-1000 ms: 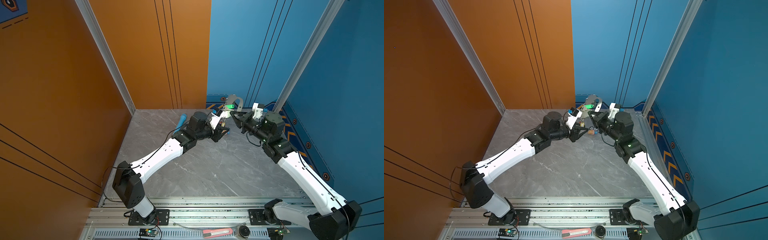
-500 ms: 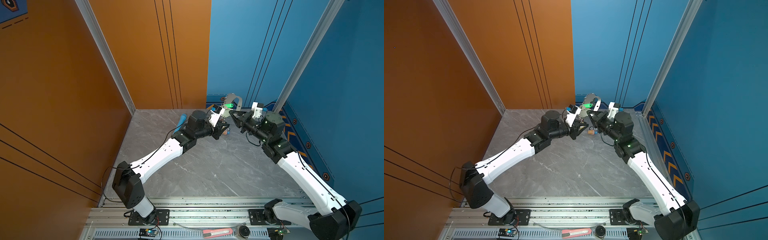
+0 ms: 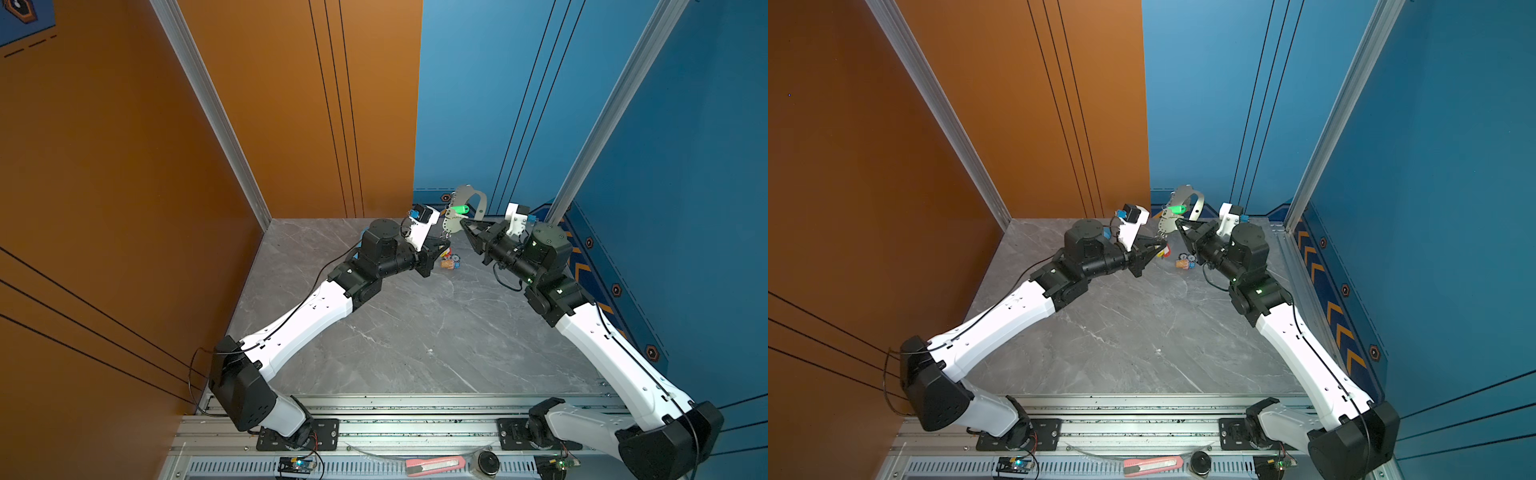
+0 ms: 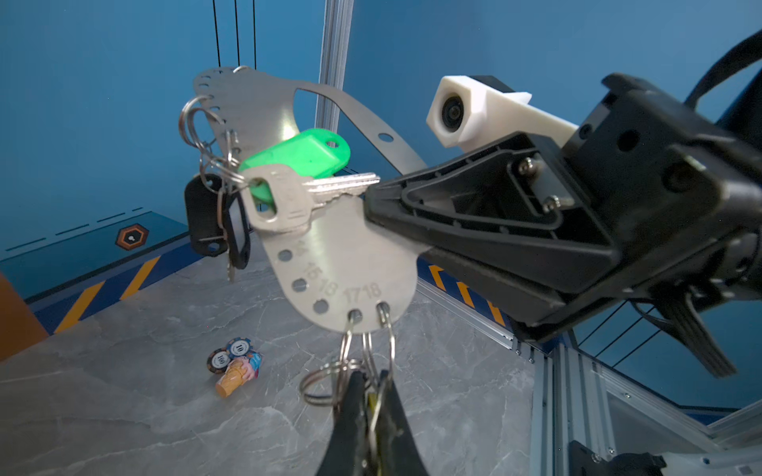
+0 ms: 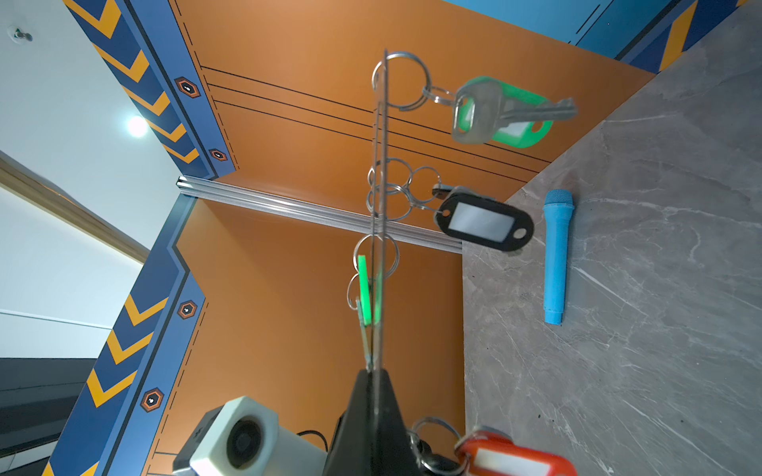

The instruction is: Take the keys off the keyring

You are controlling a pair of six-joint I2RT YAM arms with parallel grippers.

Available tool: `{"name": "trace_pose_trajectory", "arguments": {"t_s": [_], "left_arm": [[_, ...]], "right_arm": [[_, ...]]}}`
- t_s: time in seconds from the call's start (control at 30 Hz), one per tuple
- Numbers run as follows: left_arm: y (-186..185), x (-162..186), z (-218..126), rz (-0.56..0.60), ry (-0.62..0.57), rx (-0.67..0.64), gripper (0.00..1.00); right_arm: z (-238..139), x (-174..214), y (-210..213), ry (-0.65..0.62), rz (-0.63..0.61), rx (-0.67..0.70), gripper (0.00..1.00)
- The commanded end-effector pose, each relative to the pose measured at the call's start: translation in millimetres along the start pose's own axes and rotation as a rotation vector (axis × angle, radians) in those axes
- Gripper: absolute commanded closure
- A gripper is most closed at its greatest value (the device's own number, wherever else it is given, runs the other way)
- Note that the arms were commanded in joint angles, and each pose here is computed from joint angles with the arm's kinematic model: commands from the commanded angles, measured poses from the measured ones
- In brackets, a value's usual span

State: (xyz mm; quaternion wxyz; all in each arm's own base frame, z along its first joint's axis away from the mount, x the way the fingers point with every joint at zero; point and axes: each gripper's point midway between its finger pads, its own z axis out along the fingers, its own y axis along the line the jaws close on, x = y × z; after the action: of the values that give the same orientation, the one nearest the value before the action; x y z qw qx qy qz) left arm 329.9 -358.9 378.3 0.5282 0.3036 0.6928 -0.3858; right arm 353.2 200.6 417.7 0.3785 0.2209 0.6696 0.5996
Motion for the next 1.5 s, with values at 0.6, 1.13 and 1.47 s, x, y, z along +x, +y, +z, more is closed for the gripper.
{"name": "trace_pose_trajectory", "arguments": {"t_s": [0.6, 1.13, 1.47], "left_arm": [[20.5, 16.3, -43.3, 0.187, 0.375, -0.118, 1.0], [50.9, 24.4, -58.1, 0.35, 0.547, -0.202, 1.0], [63.5, 30.2, -65.1, 0.395, 0.621, -0.207, 1.0]], "right_arm": [[3.9, 23.8, -43.0, 0.006, 0.003, 0.053, 0.88], [-5.4, 67.9, -100.6, 0.107, -0.001, 0.136, 0.5], [-32.8, 89.0, -86.8, 0.26, -0.204, 0.098, 0.34]]}}
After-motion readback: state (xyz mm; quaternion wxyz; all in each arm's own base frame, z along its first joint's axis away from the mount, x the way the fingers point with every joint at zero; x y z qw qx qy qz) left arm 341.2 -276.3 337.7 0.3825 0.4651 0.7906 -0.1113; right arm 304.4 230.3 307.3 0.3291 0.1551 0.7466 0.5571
